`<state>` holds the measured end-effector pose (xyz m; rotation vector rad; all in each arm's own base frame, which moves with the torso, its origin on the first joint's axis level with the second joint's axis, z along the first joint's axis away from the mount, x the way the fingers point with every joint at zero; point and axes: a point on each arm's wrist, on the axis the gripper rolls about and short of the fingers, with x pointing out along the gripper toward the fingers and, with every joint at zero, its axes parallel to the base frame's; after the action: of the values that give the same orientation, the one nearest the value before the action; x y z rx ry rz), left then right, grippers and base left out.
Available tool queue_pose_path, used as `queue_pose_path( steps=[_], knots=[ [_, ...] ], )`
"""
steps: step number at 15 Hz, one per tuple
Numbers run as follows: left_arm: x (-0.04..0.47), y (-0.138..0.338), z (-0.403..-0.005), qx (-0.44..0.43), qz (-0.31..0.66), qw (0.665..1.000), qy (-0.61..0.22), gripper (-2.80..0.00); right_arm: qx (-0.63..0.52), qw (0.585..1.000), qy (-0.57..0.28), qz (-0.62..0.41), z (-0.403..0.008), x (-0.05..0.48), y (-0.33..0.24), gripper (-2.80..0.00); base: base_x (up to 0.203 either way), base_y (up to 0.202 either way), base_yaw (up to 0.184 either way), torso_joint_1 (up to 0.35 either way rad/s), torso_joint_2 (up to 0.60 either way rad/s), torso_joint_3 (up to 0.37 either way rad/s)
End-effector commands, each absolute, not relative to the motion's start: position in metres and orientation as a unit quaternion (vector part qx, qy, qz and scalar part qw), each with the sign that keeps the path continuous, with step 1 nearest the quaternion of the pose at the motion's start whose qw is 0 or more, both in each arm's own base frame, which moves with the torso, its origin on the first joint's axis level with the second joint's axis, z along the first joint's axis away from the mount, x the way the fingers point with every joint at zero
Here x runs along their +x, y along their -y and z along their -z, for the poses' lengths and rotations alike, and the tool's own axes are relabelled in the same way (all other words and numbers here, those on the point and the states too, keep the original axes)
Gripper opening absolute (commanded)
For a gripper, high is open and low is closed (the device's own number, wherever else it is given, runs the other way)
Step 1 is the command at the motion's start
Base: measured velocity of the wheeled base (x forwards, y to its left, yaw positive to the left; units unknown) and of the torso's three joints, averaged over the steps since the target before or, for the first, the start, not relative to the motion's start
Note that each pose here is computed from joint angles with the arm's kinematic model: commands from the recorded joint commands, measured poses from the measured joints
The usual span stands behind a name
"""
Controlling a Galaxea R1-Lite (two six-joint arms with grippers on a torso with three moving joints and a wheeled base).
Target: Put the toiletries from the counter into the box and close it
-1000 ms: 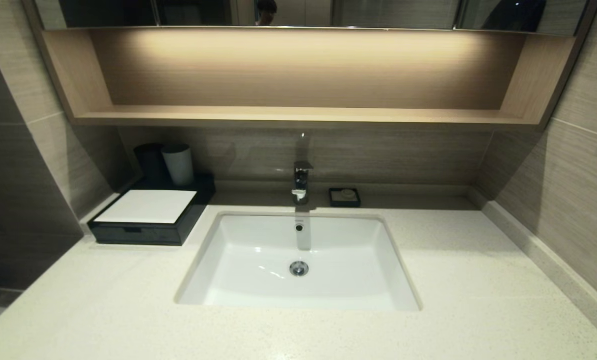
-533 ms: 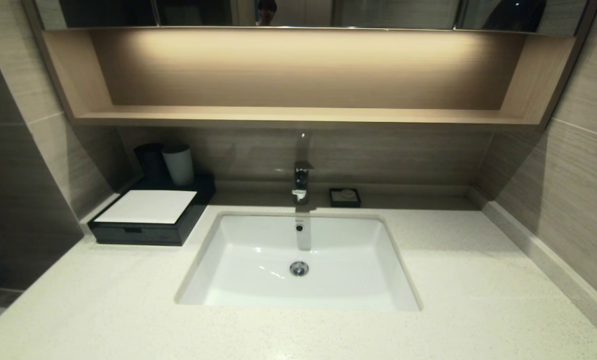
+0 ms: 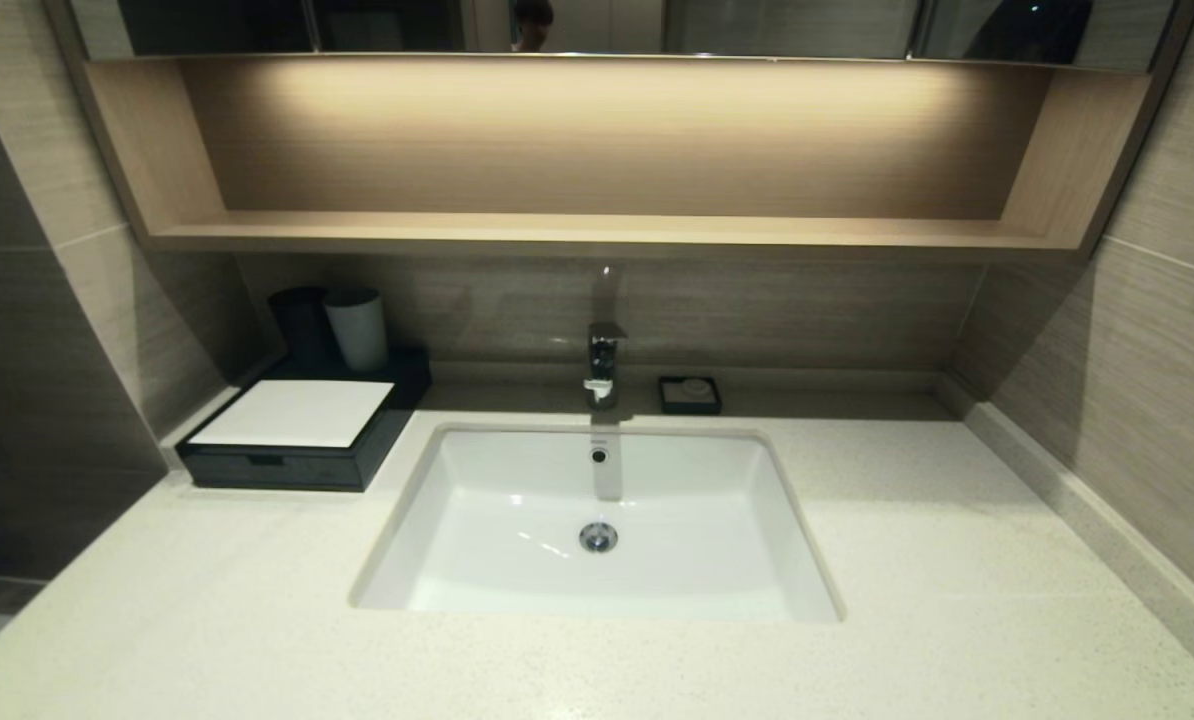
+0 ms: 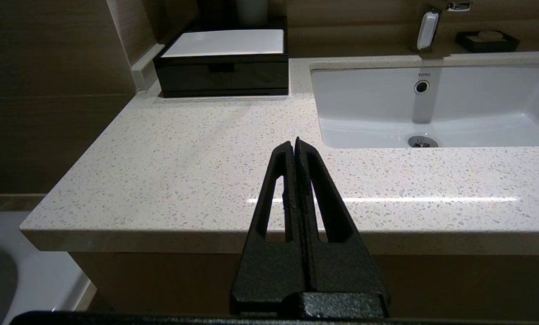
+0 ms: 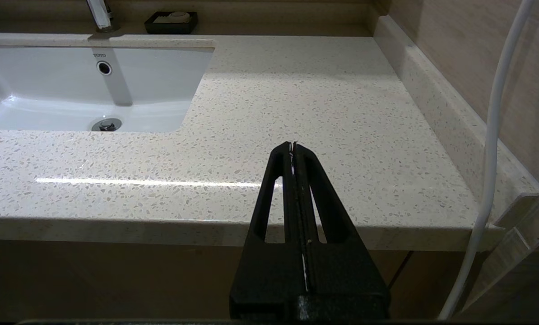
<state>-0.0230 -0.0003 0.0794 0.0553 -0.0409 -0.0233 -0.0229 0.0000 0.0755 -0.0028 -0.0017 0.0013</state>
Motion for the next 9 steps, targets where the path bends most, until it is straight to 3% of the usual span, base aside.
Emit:
queue_pose_path(
  steps=[1,9],
  knots=[
    [-0.0214,0.0003,-0.0740,0.028,0.012,0.999,0.010,-2.80,-0.002,1.000,-0.001,-0.001,-0.0751,-0.0227,0.0000,-2.80,0.000,0.000,0.000,0.000,0.00,0.000],
    [-0.0214,0.0003,-0.0740,0.028,0.012,0.999,0.010,-2.80,-0.002,1.000,0.000,-0.001,-0.0750,-0.0228,0.0000,-2.80,0.000,0.000,0.000,0.000,0.00,0.000]
  ],
)
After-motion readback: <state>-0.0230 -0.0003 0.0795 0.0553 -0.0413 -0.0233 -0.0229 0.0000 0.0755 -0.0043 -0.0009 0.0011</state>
